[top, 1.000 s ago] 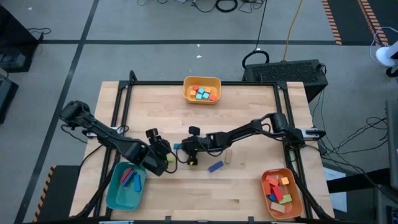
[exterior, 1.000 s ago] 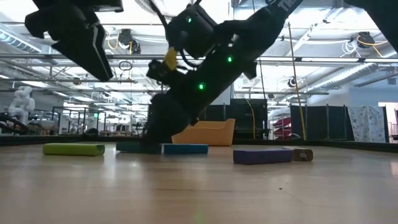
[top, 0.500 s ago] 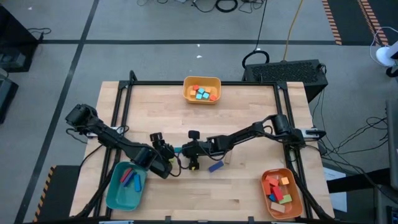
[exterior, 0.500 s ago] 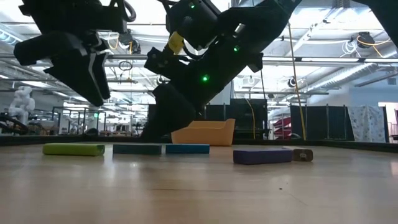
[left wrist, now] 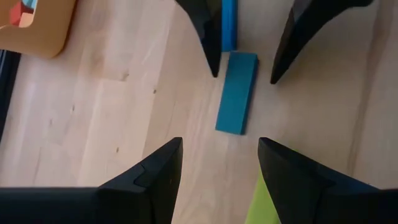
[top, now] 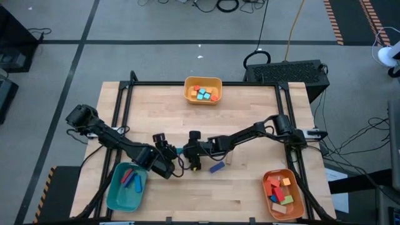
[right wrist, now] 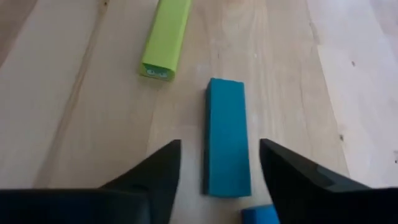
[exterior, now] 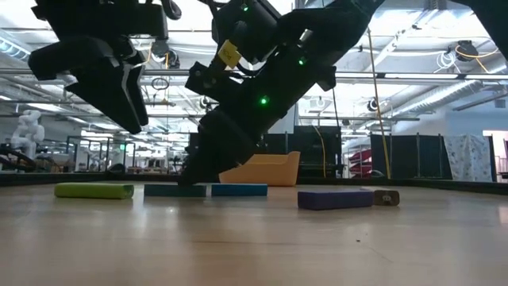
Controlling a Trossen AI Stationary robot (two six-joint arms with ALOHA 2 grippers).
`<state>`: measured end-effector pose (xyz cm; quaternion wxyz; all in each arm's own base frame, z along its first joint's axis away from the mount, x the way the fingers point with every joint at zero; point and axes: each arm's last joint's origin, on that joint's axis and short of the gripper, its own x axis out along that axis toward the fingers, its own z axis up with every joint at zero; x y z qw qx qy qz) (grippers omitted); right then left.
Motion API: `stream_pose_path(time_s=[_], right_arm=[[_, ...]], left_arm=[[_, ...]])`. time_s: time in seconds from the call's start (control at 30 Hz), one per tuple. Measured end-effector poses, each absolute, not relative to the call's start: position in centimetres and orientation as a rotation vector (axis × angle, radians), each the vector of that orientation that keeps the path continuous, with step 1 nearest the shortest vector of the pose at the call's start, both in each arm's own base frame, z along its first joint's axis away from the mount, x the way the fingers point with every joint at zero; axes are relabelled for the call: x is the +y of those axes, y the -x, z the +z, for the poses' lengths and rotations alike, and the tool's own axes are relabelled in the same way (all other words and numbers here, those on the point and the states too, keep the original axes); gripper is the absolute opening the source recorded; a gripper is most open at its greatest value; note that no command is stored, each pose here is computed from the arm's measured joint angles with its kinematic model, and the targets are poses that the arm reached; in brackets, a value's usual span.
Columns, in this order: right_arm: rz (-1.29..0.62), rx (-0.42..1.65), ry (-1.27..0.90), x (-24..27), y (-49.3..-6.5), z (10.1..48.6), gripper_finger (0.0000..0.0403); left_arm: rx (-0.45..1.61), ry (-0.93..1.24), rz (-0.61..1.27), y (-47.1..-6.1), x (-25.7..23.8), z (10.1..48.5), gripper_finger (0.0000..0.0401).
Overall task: Sort blocks by size
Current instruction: Put the small dark blue rectangle block into the green bin
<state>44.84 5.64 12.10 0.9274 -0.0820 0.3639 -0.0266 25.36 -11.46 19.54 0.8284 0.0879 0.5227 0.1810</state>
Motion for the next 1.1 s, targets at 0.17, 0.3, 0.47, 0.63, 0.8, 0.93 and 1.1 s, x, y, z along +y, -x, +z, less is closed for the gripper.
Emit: stream_pose_path(time_s=[0.17, 0.3, 0.47, 0.63, 0.8, 0.93, 1.1], right_arm=[[-0.050, 0.779, 0.125, 4.3, -45.1, 10.9, 0.0254], [-0.017, 0.796, 0.051, 3.5, -45.2, 10.2, 0.0249], [-0.018, 0.815, 0.051, 3.6, -45.1, 10.0, 0.0198], [-0.011, 0.834, 0.049, 3.6, -45.0, 9.9, 0.0105], [-0.016, 0.836, 0.052, 3.6, -44.9, 9.8, 0.0076], [-0.019, 0.819, 0.061, 3.7, -45.0, 9.8, 0.0076], [-0.064, 0.797, 0.118, 4.5, -45.0, 10.3, 0.0076]], left_arm=[[1.123, -0.133, 0.384, -25.9, -10.7, 19.5, 0.0212], [1.168, -0.016, 0.335, -26.6, -10.0, 19.2, 0.0212], [1.223, 0.001, 0.347, -27.1, -9.1, 18.3, 0.0233], [1.252, -0.086, 0.333, -27.4, -8.8, 17.6, 0.0276], [1.262, -0.144, 0.321, -27.5, -8.8, 17.2, 0.0296], [1.269, -0.167, 0.303, -27.5, -8.9, 17.2, 0.0297], [1.270, -0.177, 0.294, -27.5, -9.0, 17.2, 0.0297]])
